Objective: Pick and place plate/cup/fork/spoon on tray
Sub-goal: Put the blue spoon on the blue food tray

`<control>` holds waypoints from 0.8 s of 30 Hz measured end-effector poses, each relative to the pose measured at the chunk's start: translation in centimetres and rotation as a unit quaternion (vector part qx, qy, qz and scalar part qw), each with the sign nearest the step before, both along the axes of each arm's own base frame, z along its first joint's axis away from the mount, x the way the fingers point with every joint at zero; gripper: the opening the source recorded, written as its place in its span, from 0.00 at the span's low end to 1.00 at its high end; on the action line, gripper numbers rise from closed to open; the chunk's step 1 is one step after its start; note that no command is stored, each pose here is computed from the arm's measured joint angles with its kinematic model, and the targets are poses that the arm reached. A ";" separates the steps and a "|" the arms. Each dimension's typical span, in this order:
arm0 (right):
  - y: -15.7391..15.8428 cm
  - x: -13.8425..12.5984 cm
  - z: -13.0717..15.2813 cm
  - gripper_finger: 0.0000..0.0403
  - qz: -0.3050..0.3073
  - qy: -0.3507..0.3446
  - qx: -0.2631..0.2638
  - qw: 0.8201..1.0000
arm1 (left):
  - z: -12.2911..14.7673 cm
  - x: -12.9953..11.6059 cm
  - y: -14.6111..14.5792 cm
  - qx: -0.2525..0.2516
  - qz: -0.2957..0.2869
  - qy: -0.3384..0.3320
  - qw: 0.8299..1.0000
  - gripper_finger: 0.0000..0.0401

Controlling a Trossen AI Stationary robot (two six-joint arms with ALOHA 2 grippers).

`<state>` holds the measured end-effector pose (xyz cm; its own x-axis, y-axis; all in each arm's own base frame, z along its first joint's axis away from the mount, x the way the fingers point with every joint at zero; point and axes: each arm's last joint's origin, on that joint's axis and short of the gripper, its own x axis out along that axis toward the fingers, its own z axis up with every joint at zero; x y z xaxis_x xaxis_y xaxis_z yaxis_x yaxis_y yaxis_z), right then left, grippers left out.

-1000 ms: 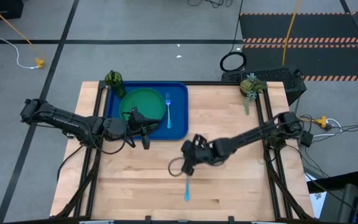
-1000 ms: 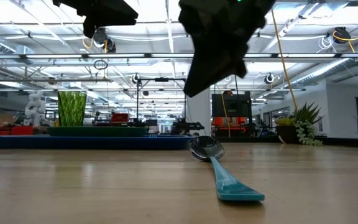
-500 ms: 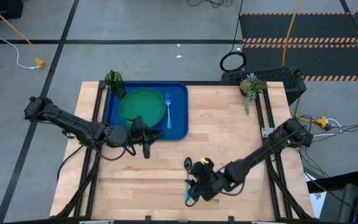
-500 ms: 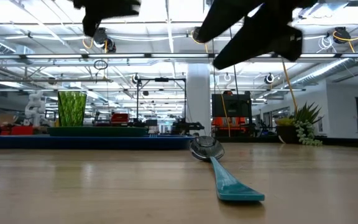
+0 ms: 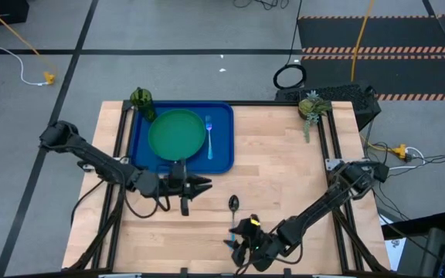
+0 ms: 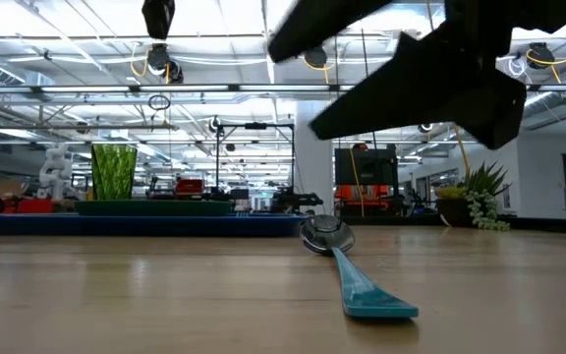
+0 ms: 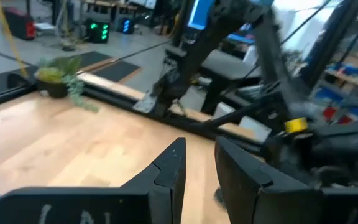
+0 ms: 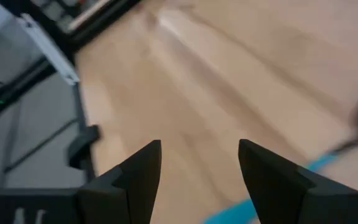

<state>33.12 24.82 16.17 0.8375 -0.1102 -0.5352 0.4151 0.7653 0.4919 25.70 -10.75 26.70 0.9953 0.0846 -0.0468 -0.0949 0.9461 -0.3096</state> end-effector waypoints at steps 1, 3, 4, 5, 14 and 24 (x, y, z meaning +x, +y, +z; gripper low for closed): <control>0.3 0.1 -0.1 0.52 0.007 -0.008 0.007 1.000 | 0.0 0.1 -0.2 -0.002 -0.002 -0.004 1.000 0.22; 0.5 0.3 0.0 0.52 0.012 -0.019 0.011 1.000 | -0.2 0.1 -0.6 -0.003 -0.009 -0.002 1.000 0.22; 0.5 0.3 0.1 0.52 0.012 -0.022 0.013 1.000 | -0.3 0.0 -0.8 -0.002 -0.013 0.000 1.000 0.22; 0.5 0.3 0.2 0.52 0.011 -0.024 0.016 1.000 | -0.3 0.0 -0.9 -0.002 -0.014 -0.002 1.000 0.22; -1.3 0.0 -0.7 0.52 -0.073 0.017 0.006 0.997 | -0.1 -0.5 -2.0 0.004 -0.027 -0.011 1.000 0.22; -2.7 -0.1 -3.5 0.52 -0.132 0.070 -0.021 0.989 | -0.2 -0.5 -2.0 0.013 -0.016 -0.009 1.000 0.22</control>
<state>32.98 22.11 12.72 0.6951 -0.3394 -0.6338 0.6644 0.6400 0.3859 25.16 -12.73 26.53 0.9982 0.0532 -0.0269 -0.0587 0.9562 -0.2869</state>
